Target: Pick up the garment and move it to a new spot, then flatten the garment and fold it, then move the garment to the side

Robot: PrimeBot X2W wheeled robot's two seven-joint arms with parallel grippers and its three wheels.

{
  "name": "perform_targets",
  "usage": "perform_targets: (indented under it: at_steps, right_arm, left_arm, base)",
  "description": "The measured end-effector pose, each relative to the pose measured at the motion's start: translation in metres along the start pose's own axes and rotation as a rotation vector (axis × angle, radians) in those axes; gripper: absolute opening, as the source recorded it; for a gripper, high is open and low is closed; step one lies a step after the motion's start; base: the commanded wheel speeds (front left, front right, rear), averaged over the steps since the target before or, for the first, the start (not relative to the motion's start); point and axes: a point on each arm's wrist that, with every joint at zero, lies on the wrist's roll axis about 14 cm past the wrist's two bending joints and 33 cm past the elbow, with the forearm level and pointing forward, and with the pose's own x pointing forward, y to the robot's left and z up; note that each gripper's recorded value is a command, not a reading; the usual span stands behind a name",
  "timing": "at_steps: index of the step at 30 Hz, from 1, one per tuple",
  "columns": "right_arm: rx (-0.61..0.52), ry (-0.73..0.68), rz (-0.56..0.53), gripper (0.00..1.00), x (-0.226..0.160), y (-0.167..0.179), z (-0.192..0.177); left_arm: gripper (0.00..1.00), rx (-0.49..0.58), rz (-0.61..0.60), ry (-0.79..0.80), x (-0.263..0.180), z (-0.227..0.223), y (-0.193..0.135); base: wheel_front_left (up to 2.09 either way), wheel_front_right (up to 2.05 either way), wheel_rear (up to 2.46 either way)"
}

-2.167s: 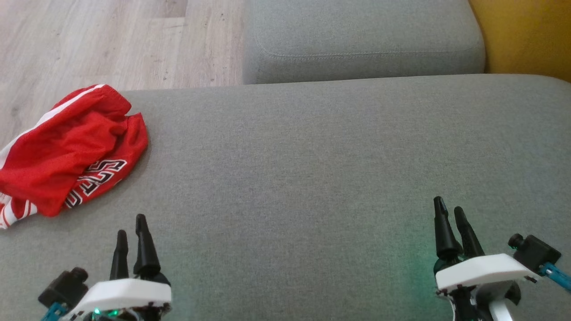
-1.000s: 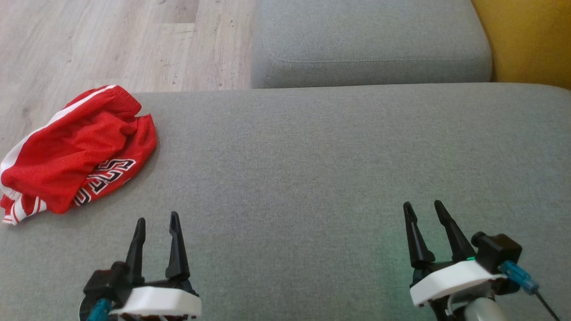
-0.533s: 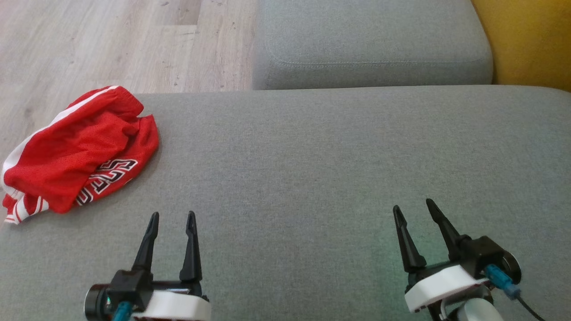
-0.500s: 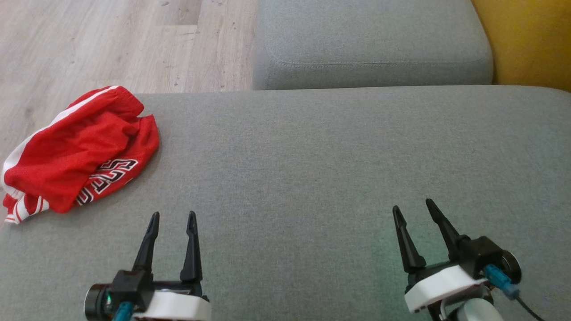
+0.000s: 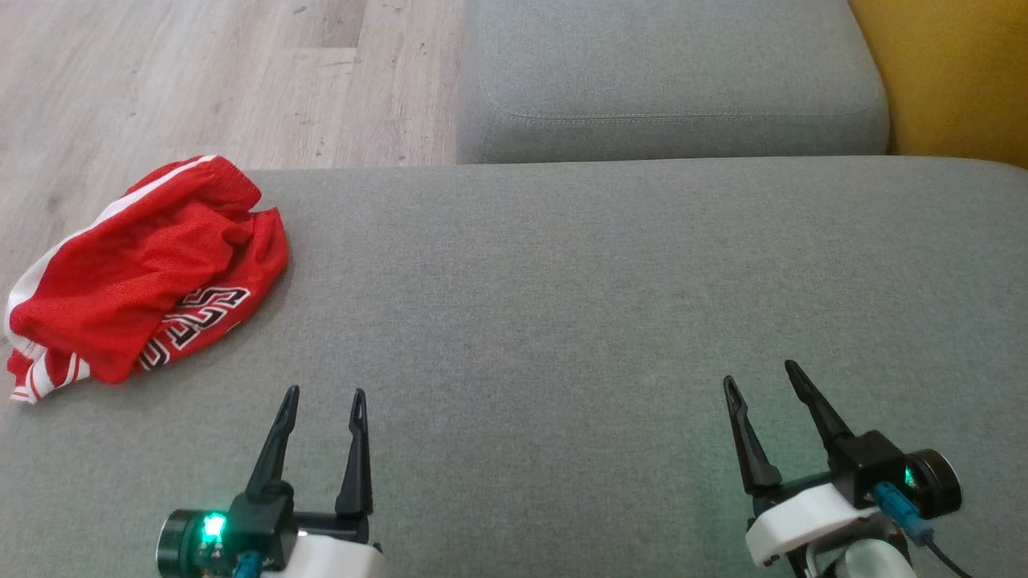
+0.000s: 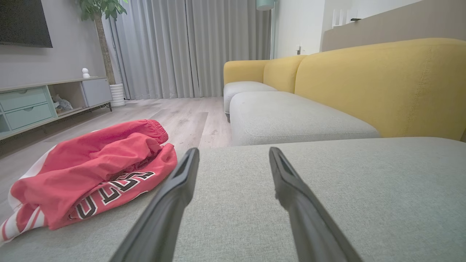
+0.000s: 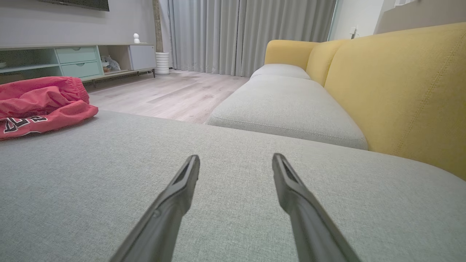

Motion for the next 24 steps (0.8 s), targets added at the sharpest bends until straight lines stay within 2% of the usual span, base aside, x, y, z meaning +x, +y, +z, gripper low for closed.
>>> perform_targets:
  at_steps: [24]
  right_arm:
    - [0.002, 0.009, -0.001, 1.00, 0.002, -0.001, -0.003]
  left_arm:
    - [1.00, 0.001, 0.014, 0.035, -0.004, -0.011, 0.004]
  base:
    - [0.00, 0.00, 0.00]
